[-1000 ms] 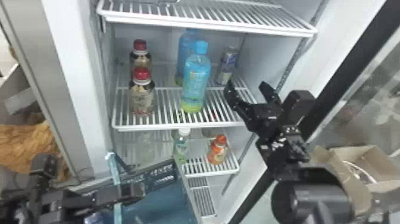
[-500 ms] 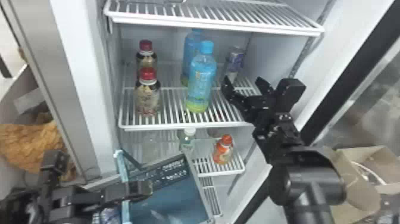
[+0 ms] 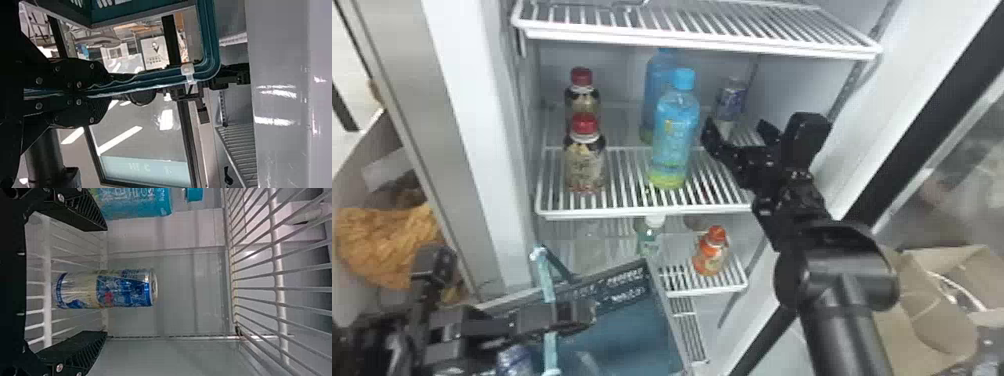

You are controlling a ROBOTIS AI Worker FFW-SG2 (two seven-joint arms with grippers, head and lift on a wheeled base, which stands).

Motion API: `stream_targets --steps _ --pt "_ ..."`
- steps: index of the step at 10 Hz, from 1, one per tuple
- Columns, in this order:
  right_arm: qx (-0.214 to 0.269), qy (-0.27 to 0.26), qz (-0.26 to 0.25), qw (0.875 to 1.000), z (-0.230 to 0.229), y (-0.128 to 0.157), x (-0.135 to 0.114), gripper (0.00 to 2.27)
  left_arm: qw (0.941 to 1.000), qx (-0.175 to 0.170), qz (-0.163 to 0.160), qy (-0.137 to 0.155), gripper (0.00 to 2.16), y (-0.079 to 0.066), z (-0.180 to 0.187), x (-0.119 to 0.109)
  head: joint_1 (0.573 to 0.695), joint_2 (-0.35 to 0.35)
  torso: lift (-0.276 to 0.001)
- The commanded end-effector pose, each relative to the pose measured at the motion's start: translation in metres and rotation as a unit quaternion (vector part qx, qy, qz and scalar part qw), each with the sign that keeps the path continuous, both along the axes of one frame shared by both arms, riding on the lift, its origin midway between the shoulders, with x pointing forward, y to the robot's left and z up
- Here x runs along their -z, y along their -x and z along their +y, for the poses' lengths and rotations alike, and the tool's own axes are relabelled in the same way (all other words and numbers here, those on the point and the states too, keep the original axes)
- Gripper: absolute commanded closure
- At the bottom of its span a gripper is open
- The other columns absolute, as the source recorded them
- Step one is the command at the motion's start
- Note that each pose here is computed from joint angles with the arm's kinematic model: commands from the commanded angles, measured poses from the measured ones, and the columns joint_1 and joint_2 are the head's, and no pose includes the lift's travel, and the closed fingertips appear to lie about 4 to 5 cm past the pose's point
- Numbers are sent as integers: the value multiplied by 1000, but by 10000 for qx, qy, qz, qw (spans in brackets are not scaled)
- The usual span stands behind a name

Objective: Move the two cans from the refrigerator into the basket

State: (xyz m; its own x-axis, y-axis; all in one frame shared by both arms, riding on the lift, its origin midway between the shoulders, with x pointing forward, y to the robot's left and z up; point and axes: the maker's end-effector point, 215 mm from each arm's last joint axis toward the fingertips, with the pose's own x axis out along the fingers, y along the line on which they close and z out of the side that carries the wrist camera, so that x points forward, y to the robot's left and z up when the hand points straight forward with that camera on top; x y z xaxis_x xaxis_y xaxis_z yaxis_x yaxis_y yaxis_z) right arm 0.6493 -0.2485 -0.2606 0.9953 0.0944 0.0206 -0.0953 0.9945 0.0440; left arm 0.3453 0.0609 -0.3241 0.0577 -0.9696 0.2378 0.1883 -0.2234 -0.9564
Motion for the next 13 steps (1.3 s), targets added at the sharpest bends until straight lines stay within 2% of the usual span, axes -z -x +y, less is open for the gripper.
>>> stream_targets --steps 1,5,11,12,13 --pt "-18 1 61 10000 2 -12 1 127 10000 3 -22 -11 1190 -2 0 -1 695 -208 -25" --pt "98 143 257 9995 -4 -41 6 128 10000 61 -24 -16 1190 -3 -3 -2 695 -201 -25" --pt "100 284 513 9982 -1 -76 15 133 9999 98 -37 -32 1191 -4 -5 -2 682 -204 -25" --pt "84 288 562 9980 0 -78 19 274 9999 105 -36 -32 1191 -4 -5 -2 680 -200 -25" --pt "84 240 681 9974 -2 -80 26 820 9999 117 -35 -13 1191 -4 -6 -3 680 -196 -25"
